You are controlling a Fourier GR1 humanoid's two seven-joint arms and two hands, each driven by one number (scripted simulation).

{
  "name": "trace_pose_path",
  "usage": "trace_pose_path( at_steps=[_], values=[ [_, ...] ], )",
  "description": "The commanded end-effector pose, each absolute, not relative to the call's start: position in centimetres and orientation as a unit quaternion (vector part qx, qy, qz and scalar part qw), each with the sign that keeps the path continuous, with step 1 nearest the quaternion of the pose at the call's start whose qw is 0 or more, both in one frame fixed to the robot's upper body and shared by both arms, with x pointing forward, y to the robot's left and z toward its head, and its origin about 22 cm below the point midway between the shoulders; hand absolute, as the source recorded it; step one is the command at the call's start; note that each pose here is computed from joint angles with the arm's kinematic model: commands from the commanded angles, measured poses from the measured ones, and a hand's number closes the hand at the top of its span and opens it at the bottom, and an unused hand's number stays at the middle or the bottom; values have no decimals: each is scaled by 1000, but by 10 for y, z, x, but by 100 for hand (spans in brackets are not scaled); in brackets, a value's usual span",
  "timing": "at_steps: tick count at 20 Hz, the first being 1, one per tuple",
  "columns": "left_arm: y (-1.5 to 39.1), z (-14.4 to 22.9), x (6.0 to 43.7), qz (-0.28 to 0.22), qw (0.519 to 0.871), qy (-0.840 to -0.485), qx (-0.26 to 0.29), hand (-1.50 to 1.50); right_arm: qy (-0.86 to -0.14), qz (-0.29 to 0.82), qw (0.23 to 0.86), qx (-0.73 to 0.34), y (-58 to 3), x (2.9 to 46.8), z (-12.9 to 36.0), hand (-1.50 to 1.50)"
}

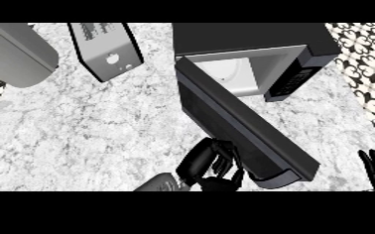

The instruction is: Pick up the milk, place it into the microwave and close the microwave

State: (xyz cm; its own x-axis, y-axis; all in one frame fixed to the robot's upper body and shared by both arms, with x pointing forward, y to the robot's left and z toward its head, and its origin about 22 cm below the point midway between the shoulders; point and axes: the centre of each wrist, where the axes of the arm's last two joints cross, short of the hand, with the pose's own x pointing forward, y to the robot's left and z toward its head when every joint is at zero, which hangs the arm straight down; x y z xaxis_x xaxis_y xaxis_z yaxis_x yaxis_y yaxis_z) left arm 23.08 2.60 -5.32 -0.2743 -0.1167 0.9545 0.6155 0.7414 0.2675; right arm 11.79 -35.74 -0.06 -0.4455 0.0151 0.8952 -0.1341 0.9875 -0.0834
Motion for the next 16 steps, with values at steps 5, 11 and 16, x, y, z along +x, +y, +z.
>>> trace_pose_path(
  at_steps=[5, 11, 16],
  values=[
    [12, -44, 232, -263, 570, -757, -181, 150, -850, 99, 506, 110, -345, 118, 27, -150],
    [5, -23, 244, -198, 573, -783, -141, 150, -849, 132, 499, 108, -355, 124, 48, -150],
    [1, -7, 261, -146, 589, -788, -106, 150, -858, 157, 482, 83, -367, 134, 73, -150]
  ],
)
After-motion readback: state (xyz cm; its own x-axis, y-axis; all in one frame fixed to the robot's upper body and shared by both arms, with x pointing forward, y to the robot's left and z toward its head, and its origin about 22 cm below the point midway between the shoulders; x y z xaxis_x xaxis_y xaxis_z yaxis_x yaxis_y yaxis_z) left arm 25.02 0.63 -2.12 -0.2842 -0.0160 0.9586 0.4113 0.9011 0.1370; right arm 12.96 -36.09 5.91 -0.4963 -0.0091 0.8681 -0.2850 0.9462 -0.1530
